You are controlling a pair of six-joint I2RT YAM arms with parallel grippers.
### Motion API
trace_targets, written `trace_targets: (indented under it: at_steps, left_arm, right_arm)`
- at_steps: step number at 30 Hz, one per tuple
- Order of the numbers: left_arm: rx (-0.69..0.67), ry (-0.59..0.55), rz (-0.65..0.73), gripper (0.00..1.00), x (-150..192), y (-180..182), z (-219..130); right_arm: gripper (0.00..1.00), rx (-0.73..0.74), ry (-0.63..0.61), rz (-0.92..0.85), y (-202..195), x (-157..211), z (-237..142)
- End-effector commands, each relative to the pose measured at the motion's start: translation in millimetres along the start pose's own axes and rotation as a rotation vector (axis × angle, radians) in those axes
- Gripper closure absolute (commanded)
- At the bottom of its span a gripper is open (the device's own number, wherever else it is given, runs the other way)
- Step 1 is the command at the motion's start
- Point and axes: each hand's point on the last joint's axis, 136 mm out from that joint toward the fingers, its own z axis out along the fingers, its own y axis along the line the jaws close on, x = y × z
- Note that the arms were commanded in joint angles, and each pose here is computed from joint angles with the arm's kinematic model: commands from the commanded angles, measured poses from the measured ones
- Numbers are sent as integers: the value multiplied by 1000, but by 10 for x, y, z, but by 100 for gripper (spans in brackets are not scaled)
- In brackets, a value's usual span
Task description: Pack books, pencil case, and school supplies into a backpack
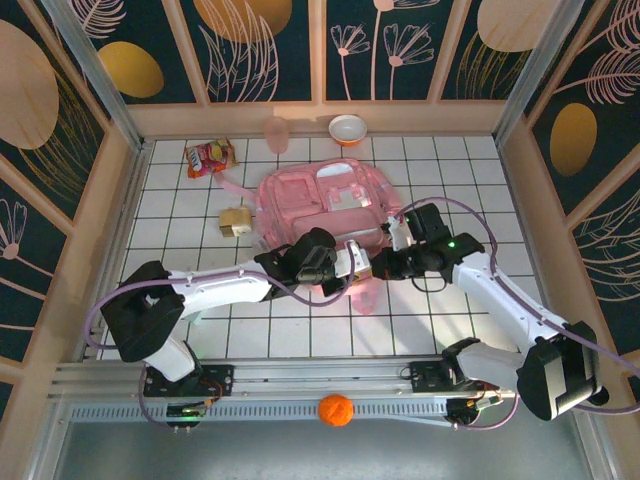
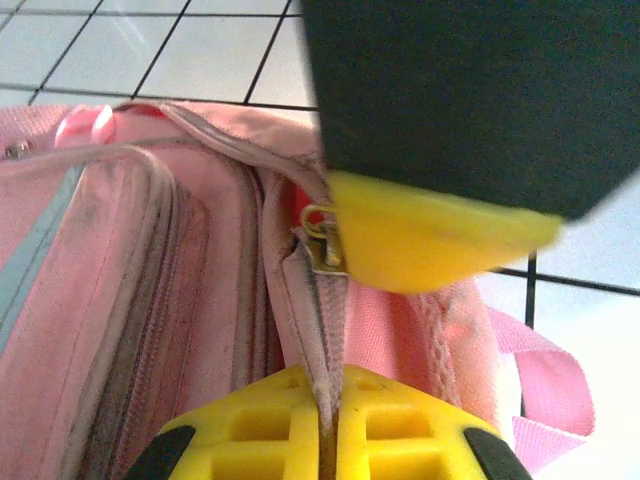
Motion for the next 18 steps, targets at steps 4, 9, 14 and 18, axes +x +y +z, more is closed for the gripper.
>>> trace_targets:
  at_steps: [4,9,14,18]
  left_arm:
    - [79,-14,114,100,187,-50,-472]
    - [62,-37,175,100,375,-27,-727]
    - [74,-44,154,92,338,-26,-733]
    - [107,-132,43,49,-62,26,-682]
  right_arm:
    - [100,72,-130,93,-312,-260,-232]
    - [100,-21,-132,59,-118,-281,-162]
    - [100,-105,-121,-82,338,-240,-86]
    - [100,-119,-84,-105,449,-165,3]
